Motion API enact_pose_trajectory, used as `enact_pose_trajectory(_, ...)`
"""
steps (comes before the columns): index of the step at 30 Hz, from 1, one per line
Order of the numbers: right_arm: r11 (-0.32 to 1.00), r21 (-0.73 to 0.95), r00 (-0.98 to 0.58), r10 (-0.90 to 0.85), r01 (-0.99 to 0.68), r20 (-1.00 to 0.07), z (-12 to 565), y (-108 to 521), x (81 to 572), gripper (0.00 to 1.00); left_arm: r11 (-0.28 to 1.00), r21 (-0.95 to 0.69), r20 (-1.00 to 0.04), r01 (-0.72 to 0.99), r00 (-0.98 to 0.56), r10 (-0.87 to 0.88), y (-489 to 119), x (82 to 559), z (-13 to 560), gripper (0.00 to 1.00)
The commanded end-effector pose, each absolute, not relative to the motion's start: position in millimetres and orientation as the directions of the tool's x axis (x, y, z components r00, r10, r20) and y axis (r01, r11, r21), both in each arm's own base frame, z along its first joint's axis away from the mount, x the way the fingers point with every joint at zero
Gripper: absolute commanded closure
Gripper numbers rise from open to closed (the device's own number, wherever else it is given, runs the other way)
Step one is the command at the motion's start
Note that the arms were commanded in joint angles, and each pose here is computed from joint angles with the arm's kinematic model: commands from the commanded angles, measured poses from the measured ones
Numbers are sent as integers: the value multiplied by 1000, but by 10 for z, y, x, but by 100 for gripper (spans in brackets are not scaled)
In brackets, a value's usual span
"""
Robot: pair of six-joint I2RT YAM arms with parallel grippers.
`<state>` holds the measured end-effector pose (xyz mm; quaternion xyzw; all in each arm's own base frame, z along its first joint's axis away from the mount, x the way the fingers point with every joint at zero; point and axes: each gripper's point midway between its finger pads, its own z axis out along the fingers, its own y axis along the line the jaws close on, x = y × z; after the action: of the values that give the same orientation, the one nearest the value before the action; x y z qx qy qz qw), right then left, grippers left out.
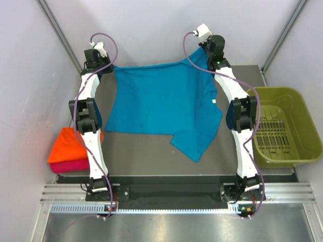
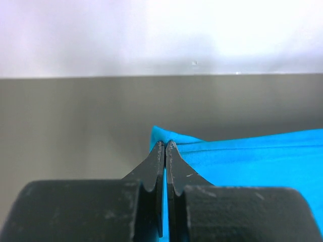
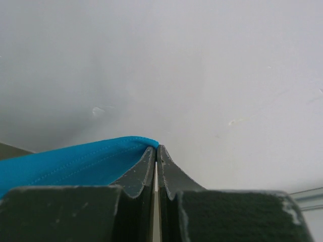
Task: Fold and stack the t-shirts
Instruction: Flatten the tshirt out, then fold the tshirt
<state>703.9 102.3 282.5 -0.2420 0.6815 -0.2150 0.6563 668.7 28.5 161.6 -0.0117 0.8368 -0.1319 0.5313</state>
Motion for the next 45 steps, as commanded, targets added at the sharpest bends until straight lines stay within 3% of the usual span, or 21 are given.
enact_pose_trajectory(1, 785, -614, 70, -619, 80, -782, 3417, 930, 6991, 100, 976, -157, -972, 151, -197, -126, 321, 6781, 2667, 100)
enact_pose_trajectory(17, 782, -624, -33, -624, -1, -781, 2999, 873, 6977, 100, 984, -128, -969, 121, -225, -98, 348, 6774, 2557, 100)
enact_pose_trajectory(25, 760, -597, -165, -643, -256, -748, 2697, 952, 6413, 100, 969, -152, -951, 193, -297, -90, 222, 6497, 2622, 100)
enact_pose_trajectory(35, 794, -499, -277, -595, -348, -754, 3029, 737, 5766, 100, 947, -215, -904, 237, -414, -102, 222, 6004, 2773, 100)
enact_pose_trajectory(45, 814, -361, -386, -546, -456, -744, 2648, 936, 5271, 100, 917, -316, -790, 242, -602, -114, 69, 5577, 2338, 100)
